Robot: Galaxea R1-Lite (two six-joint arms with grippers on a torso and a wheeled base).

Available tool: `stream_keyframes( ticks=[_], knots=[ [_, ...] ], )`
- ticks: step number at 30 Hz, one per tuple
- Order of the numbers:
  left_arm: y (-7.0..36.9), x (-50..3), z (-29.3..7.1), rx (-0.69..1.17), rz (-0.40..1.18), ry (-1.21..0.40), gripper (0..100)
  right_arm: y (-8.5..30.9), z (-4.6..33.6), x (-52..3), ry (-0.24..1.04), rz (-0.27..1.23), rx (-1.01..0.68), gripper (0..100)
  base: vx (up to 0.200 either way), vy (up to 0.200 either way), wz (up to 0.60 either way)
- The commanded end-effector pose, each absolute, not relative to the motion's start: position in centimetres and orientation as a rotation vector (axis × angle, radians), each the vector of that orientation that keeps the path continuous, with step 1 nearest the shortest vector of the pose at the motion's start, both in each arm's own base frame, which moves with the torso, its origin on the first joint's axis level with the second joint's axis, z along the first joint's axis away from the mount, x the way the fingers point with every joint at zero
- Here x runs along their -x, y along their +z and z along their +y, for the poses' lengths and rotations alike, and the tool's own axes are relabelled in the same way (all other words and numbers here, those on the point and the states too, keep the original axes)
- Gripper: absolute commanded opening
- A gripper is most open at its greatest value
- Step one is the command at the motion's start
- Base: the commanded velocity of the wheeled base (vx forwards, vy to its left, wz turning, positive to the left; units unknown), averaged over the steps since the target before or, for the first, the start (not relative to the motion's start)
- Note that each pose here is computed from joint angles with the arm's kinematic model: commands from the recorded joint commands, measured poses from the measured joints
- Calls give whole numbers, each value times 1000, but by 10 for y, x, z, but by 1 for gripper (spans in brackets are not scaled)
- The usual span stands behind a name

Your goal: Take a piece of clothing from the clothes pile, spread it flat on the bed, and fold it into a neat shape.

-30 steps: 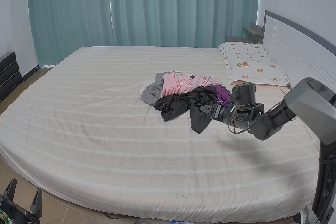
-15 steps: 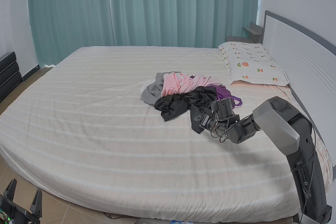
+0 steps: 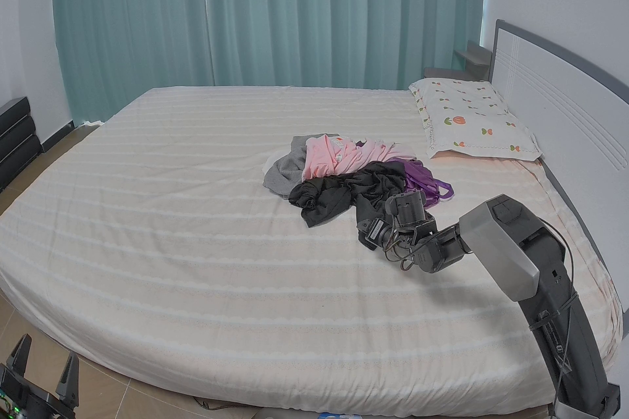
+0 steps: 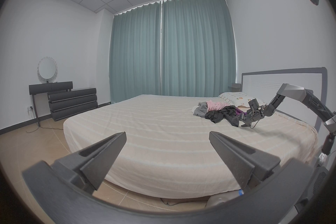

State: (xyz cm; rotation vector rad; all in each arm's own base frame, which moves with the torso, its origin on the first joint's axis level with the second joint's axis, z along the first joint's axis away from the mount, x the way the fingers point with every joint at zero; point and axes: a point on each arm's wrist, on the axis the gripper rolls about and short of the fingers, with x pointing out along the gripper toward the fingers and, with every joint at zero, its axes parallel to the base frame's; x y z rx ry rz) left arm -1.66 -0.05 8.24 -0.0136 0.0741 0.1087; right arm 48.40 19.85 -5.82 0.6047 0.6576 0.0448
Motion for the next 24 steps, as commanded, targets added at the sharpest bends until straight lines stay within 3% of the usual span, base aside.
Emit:
stream_keyframes(
  ticks=[1,7,8,17,24],
  knots=[
    [77,16,0,14,91,109,100,-62,205,-495,47,646,-623,100,0,0,0],
    [77,16,0,14,91,109,100,-71,207,-502,27,669,-639,100,0,0,0],
    [77,16,0,14,91,109,100,-74,207,-502,24,675,-640,0,0,0,0],
    [77,16,0,14,91,109,100,-76,208,-501,25,680,-637,0,0,0,0],
    [77,16,0,14,93,109,100,-44,203,-501,10,633,-705,0,0,0,0]
  ],
)
